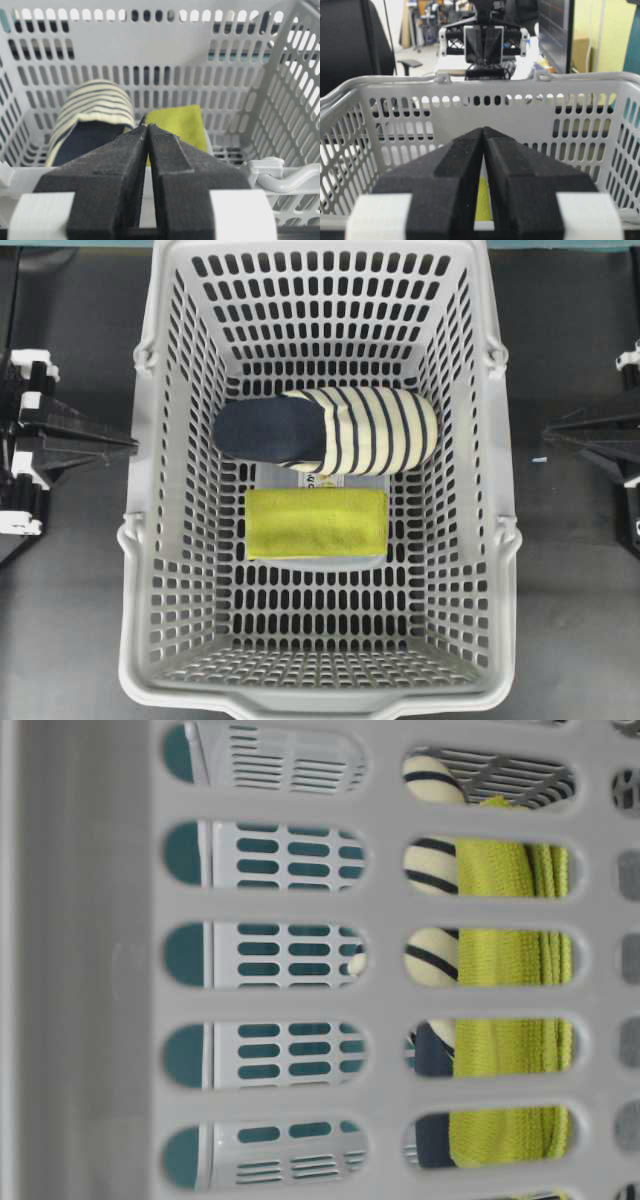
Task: Pick up the yellow cloth from the shopping basket with the left arm.
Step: 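Move the left gripper over the basket and lower it toward the yellow cloth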
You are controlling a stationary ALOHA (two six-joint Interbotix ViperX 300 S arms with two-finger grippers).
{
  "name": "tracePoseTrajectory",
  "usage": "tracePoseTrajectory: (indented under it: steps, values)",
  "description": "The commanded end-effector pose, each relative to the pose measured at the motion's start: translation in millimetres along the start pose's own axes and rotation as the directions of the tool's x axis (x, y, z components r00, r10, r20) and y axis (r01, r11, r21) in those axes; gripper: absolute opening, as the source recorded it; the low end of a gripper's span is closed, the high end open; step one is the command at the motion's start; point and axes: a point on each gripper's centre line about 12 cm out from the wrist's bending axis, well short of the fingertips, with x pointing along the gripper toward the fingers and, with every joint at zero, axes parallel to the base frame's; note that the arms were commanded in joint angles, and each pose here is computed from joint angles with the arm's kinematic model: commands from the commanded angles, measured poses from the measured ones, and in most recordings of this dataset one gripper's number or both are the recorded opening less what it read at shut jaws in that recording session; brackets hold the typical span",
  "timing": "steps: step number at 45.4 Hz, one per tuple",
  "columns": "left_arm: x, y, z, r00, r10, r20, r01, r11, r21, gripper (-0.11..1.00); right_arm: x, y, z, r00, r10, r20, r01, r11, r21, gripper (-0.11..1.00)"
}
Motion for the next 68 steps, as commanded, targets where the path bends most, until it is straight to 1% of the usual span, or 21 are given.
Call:
tracePoseTrajectory:
  steps: [1, 5, 11, 15, 19, 24, 29, 33, 36, 37, 39, 40, 43, 44, 46, 48, 56, 60, 61, 63, 68]
  values:
    - [4, 1, 20, 1.0, 0.002, 0.024, -0.003, 1.0, 0.031, 0.06, 3, -1, 8, 1.0, -0.008, 0.018, 0.008, 1.0, 0.012, 0.0]
    - [7, 2, 27, 1.0, 0.007, -0.009, -0.006, 0.999, 0.031, 0.0, 3, -2, 5, 1.0, -0.01, 0.005, 0.009, 1.0, 0.017, 0.0]
    - [14, 2, 43, 0.996, 0.009, -0.09, -0.006, 0.999, 0.033, 0.0, 3, -2, 3, 1.0, -0.009, -0.012, 0.01, 1.0, 0.021, 0.0]
    - [22, 2, 54, 0.987, 0.011, -0.162, -0.005, 0.999, 0.034, 0.0, 3, -2, 4, 1.0, -0.011, -0.015, 0.011, 1.0, 0.02, 0.0]
    - [33, 1, 61, 0.97, 0.008, -0.244, 0.001, 0.999, 0.035, 0.0, 3, -4, 2, 0.999, -0.02, -0.029, 0.02, 1.0, 0.02, 0.0]
    - [49, 0, 65, 0.934, 0.006, -0.357, 0.008, 0.999, 0.039, 0.0, 2, -6, 0, 0.998, -0.03, -0.05, 0.031, 0.999, 0.019, 0.0]
    - [71, 0, 65, 0.88, 0.01, -0.475, 0.014, 0.999, 0.048, 0.0, 2, -9, -5, 0.995, -0.045, -0.089, 0.047, 0.999, 0.018, 0.02]
    - [87, 0, 62, 0.837, 0.014, -0.547, 0.016, 0.999, 0.05, 0.0, 1, -10, -5, 0.995, -0.05, -0.092, 0.052, 0.998, 0.019, 0.14]
    - [100, 0, 58, 0.804, 0.017, -0.594, 0.014, 0.999, 0.047, 0.0, 1, -10, -4, 0.994, -0.05, -0.095, 0.052, 0.998, 0.019, 0.3]
    - [104, 0, 56, 0.795, 0.016, -0.606, 0.016, 0.999, 0.047, 0.0, 1, -10, -4, 0.994, -0.05, -0.093, 0.052, 0.998, 0.02, 0.39]
    - [111, 0, 53, 0.78, 0.017, -0.625, 0.018, 0.999, 0.05, 0.0, 1, -10, -4, 0.994, -0.05, -0.093, 0.053, 0.998, 0.023, 0.51]
    - [116, 0, 51, 0.767, 0.016, -0.641, 0.018, 0.999, 0.047, 0.0, 1, -10, -4, 0.994, -0.05, -0.095, 0.053, 0.998, 0.026, 0.58]
    - [127, 0, 47, 0.743, 0.017, -0.669, 0.019, 0.999, 0.046, 0.01, 1, -10, -5, 0.994, -0.051, -0.098, 0.054, 0.998, 0.032, 0.73]
    - [130, 0, 46, 0.736, 0.018, -0.677, 0.018, 0.999, 0.046, 0.02, 1, -10, -5, 0.994, -0.05, -0.099, 0.054, 0.998, 0.031, 0.76]
    - [136, 1, 43, 0.722, 0.02, -0.691, 0.013, 0.999, 0.043, 0.08, 1, -10, -6, 0.993, -0.05, -0.107, 0.054, 0.998, 0.032, 0.79]
    - [143, 1, 41, 0.707, 0.021, -0.707, 0.011, 0.999, 0.041, 0.16, 0, -10, -6, 0.992, -0.05, -0.113, 0.054, 0.998, 0.032, 0.79]
    - [171, -5, 23, 0.627, 0.014, -0.779, 0.015, 0.999, 0.03, 0.67, 0, -10, -8, 0.991, -0.052, -0.122, 0.056, 0.998, 0.032, 0.77]
    - [185, -8, 14, 0.585, 0.012, -0.811, 0.013, 1.0, 0.024, 0.85, 0, -10, -8, 0.991, -0.052, -0.121, 0.056, 0.998, 0.034, 0.77]
    - [191, -10, 10, 0.57, 0.008, -0.821, 0.015, 1.0, 0.02, 0.88, 0, -10, -7, 0.992, -0.052, -0.119, 0.056, 0.998, 0.032, 0.77]
    - [198, -13, 5, 0.553, 0.004, -0.833, 0.02, 1.0, 0.018, 0.91, -1, -10, -7, 0.992, -0.052, -0.116, 0.056, 0.998, 0.034, 0.77]
    - [218, -23, -11, 0.516, -0.006, -0.856, 0.026, 1.0, 0.008, 0.89, -1, -10, -6, 0.993, -0.052, -0.11, 0.056, 0.998, 0.034, 0.77]
